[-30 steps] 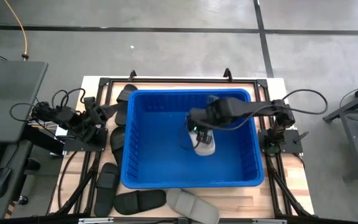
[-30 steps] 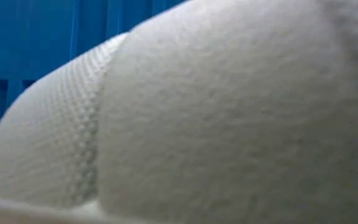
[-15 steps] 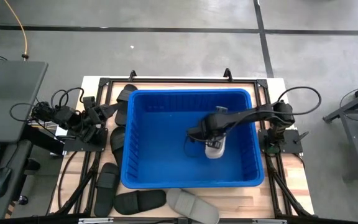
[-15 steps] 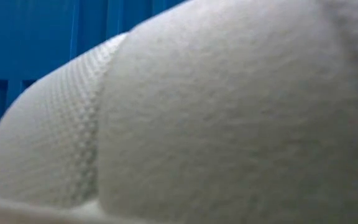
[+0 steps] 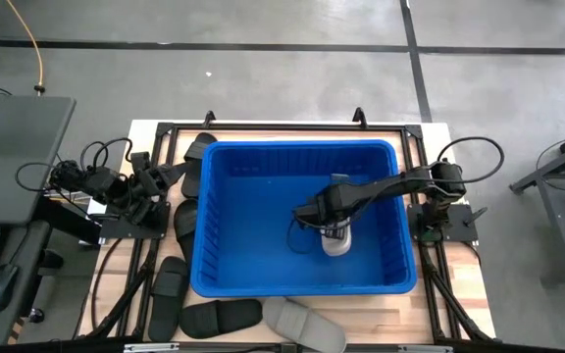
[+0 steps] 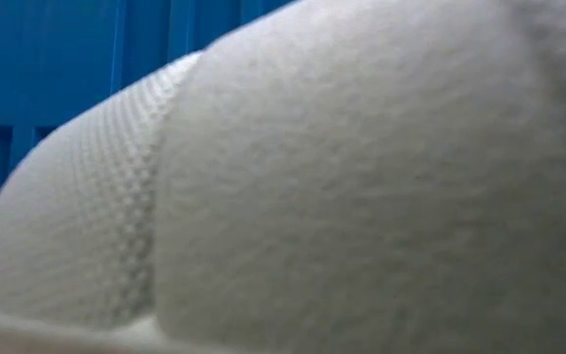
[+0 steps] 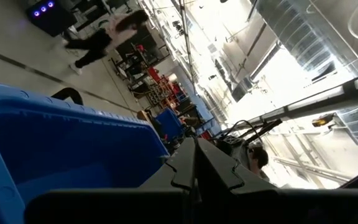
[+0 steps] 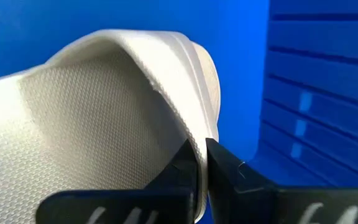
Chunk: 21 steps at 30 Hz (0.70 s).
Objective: Pick and place slides into bin
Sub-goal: Put the gray slide into the blue organizer bin
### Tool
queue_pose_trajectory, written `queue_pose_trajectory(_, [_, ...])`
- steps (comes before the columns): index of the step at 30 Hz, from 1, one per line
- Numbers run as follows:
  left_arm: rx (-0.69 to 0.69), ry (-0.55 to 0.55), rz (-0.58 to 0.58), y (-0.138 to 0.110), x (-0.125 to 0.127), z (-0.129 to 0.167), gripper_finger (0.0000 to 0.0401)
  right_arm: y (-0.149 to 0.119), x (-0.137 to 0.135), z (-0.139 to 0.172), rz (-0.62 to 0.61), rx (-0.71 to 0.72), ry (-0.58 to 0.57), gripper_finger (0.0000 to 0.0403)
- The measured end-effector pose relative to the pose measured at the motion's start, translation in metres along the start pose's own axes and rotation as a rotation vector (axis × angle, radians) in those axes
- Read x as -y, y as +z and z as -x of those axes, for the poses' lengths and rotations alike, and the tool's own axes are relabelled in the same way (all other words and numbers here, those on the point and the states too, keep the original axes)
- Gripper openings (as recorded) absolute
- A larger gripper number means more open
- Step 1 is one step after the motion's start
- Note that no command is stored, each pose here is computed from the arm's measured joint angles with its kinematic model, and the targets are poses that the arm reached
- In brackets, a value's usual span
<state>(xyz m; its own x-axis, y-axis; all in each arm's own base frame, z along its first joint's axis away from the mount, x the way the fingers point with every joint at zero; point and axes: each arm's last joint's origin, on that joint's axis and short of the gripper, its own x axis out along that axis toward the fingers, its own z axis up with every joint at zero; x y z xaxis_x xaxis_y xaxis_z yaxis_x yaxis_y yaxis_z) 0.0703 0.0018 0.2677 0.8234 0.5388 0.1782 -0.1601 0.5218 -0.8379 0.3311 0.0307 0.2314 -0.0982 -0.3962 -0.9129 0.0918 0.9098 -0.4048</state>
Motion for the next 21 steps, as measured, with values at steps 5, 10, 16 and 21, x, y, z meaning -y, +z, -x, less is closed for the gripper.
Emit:
queue_pose_trajectory(5, [0.000,0.000,0.000,0.000,0.000,0.000,0.0005,0.001,0.010,-0.004,-0.110,-0.031,0.013,0.0000])
queue_pose_trajectory(10, [-0.001,-0.001,0.001,0.000,0.000,0.000,0.0005,0.001,0.012,-0.009,-0.135,-0.053,0.058,0.0000])
queue_pose_trajectory(16, [-0.001,-0.001,0.001,0.000,0.000,0.000,0.0005,-0.012,0.009,-0.033,-0.098,-0.168,0.083,0.0000])
queue_pose_trajectory(21, [-0.002,-0.003,0.002,0.000,0.000,0.000,0.0005,-0.024,0.005,-0.051,-0.063,-0.244,0.055,0.0000])
